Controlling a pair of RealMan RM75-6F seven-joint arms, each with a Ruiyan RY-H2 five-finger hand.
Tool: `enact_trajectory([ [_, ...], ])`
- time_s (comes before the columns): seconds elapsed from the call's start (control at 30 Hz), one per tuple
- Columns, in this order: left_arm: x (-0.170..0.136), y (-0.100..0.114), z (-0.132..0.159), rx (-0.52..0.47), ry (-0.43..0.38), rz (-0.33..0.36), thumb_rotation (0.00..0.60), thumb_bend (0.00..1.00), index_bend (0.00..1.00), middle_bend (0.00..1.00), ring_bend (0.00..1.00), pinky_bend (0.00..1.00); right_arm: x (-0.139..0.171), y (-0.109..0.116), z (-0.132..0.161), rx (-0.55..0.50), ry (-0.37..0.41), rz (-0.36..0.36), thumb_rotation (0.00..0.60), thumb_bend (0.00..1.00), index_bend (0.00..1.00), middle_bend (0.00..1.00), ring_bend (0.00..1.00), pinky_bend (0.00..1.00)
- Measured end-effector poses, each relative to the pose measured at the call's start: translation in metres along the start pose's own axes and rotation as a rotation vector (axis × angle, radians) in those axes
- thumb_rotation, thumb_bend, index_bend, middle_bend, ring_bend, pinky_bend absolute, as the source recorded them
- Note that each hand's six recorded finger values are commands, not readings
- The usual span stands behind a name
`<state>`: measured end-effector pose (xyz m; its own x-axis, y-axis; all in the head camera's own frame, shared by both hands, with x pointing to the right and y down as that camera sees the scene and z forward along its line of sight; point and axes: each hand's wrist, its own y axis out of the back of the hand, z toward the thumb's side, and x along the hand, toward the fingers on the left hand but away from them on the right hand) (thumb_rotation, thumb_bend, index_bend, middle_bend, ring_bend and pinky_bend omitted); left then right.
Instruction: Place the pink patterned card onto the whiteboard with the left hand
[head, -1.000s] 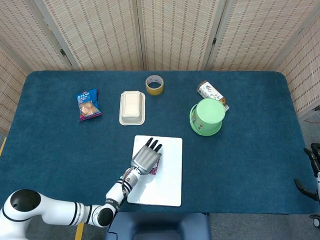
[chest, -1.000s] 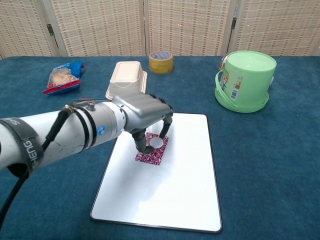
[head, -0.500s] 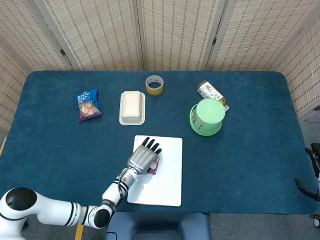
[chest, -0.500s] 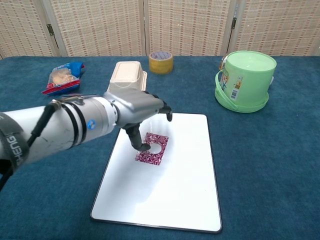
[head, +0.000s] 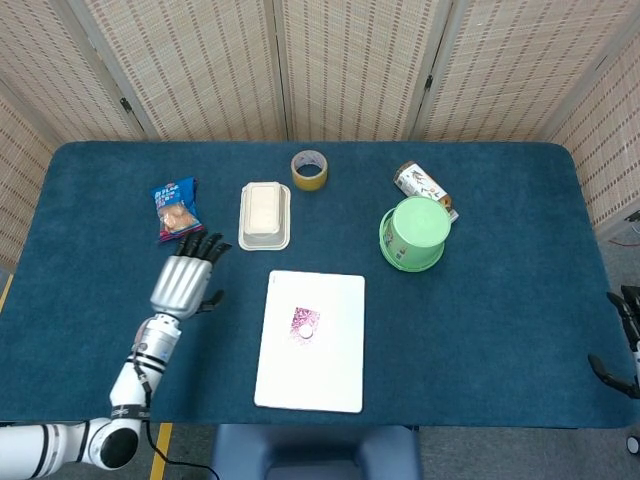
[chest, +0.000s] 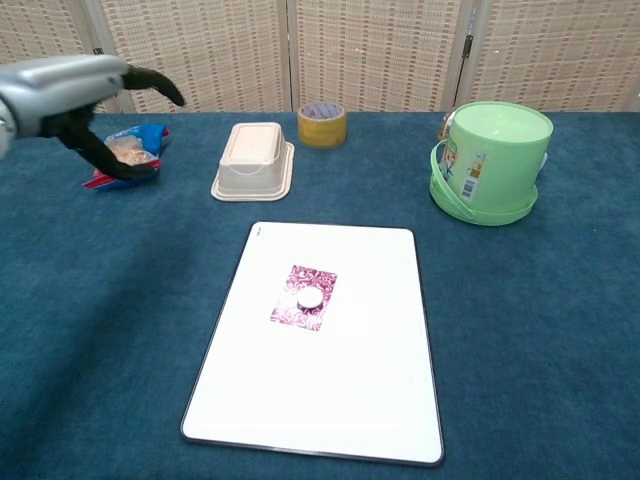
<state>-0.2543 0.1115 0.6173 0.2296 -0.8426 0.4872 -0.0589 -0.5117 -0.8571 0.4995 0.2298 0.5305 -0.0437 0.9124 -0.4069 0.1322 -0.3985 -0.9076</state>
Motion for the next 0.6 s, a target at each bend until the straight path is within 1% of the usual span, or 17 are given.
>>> enact_trajectory([
  [0.07,-0.012,0.008,-0.023,-0.007,0.046,0.043,0.600,0.37,0.20,0.13,0.03,0.00,-0.002,0.000,0.001,-0.015,0.009,0.006,0.600,0.31,0.07,0.06,0.08,0.00],
  [0.2,-0.036,0.012,-0.059,0.002,0.116,0.092,0.600,0.37,0.21,0.13,0.03,0.00,-0.005,-0.001,0.007,-0.050,0.041,0.025,0.600,0.31,0.07,0.06,0.08,0.00],
  [0.37,-0.070,0.009,-0.096,0.035,0.193,0.120,0.600,0.37,0.20,0.13,0.03,0.00,-0.009,-0.002,0.012,-0.073,0.070,0.043,0.600,0.31,0.07,0.06,0.08,0.00],
  [0.5,-0.100,0.006,-0.117,0.073,0.226,0.127,0.600,0.37,0.20,0.13,0.03,0.00,-0.011,-0.005,0.014,-0.083,0.073,0.055,0.600,0.31,0.07,0.06,0.08,0.00],
  [0.6,-0.120,0.002,-0.127,0.080,0.244,0.114,0.600,0.37,0.20,0.13,0.03,0.00,-0.011,-0.007,0.015,-0.086,0.071,0.054,0.600,0.31,0.07,0.06,0.08,0.00],
])
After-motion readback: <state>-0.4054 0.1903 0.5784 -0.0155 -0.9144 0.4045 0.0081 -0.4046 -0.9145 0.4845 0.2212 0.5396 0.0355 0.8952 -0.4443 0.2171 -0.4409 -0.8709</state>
